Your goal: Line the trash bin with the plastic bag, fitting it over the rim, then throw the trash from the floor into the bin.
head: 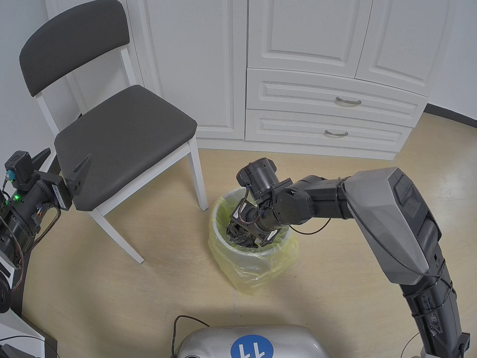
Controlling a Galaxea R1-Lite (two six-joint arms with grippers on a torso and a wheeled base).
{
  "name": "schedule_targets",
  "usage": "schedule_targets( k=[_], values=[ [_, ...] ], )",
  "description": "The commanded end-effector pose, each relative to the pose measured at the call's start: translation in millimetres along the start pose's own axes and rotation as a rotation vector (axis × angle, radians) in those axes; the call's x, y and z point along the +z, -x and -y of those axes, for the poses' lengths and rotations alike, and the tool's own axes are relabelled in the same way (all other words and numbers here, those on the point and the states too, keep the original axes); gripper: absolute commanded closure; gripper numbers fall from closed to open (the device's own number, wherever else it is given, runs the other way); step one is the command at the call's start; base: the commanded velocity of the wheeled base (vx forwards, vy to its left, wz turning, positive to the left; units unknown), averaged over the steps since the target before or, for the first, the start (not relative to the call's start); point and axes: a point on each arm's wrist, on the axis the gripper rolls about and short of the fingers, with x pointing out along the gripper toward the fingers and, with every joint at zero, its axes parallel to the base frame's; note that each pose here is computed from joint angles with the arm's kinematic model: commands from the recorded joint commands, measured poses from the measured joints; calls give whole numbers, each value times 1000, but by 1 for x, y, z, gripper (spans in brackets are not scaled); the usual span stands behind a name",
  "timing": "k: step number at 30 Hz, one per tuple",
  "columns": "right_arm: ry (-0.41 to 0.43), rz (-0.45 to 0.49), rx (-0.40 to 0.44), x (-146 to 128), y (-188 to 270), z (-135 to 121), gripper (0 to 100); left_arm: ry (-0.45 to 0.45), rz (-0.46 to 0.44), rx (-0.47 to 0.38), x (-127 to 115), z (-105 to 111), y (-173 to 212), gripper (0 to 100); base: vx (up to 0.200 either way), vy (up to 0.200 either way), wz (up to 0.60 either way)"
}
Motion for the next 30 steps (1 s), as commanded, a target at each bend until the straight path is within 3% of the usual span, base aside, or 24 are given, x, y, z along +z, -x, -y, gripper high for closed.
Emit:
schedule_targets(
  k=[1, 15, 30],
  values=[
    [-4, -18, -41, -2, -26, 19, 100, -2, 4, 1, 1, 0, 1, 0, 0, 0, 0],
    [-25, 22, -19, 22, -42, 38, 100, -3, 7, 2, 1, 0, 1, 0, 0, 0, 0],
    [-21, -4, -66, 15, -56, 51, 100, -2, 8, 3, 2, -1, 2, 0, 0, 0, 0]
  ],
)
